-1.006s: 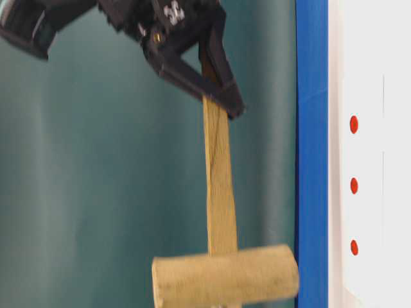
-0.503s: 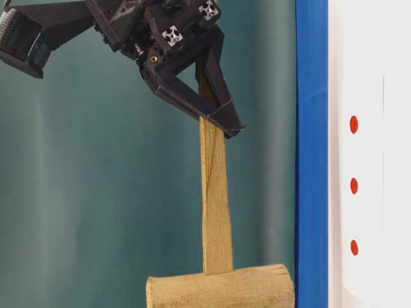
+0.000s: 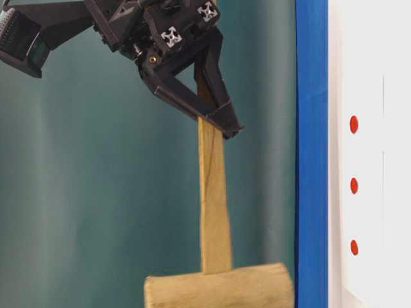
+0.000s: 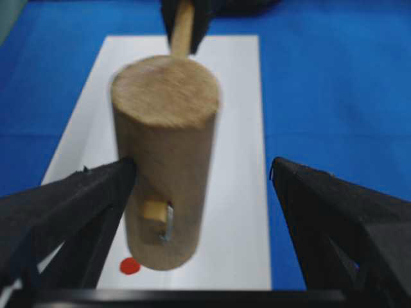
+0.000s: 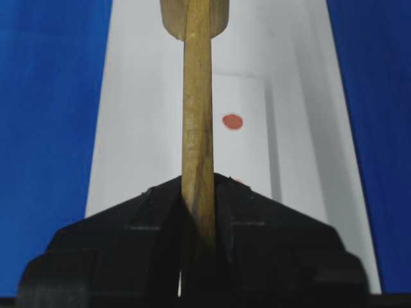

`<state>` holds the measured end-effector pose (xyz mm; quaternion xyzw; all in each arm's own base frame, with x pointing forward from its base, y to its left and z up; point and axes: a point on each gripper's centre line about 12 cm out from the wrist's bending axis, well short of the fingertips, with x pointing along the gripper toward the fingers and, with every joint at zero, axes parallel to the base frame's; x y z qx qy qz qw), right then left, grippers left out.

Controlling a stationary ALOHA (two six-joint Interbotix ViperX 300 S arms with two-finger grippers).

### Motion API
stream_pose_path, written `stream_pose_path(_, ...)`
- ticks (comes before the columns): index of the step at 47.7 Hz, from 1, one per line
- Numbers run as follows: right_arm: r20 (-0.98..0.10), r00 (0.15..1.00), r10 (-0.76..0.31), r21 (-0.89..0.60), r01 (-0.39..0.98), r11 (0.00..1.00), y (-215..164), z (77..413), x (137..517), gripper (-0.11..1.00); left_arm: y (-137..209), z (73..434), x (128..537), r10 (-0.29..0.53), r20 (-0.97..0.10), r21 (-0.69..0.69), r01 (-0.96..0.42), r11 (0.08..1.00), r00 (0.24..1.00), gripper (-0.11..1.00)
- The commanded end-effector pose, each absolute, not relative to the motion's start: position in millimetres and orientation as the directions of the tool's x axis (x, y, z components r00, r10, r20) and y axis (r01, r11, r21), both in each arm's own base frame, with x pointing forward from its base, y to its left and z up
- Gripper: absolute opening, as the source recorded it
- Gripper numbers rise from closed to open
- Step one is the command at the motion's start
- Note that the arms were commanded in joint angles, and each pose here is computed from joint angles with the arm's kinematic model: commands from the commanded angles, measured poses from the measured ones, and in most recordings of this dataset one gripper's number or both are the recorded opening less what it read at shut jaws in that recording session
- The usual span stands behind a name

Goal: Hit the mark with a hammer.
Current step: 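Move the left gripper to the mallet head and grasp it again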

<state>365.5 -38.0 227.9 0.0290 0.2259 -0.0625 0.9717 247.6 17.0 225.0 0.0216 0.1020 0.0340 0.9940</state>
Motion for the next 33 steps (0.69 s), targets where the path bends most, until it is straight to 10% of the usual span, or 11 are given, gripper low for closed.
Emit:
stream_pose_path(1, -0.387, 0.915, -0.111, 0.025, 0.131, 0.991, -37.4, 246.1, 371.3, 0.02, 19.0, 231.5, 265.9, 0.075, -0.192, 0.051, -0.066, 0.997, 0.979, 0.93)
stream_pose_path(33, -0.372, 0.922, -0.105, 0.022, 0.122, 0.992, -33.7, 249.1, 370.7, 0.02, 24.6, 229.9, 296.7, 0.085, -0.228, 0.055, -0.075, 0.996, 0.970, 0.93)
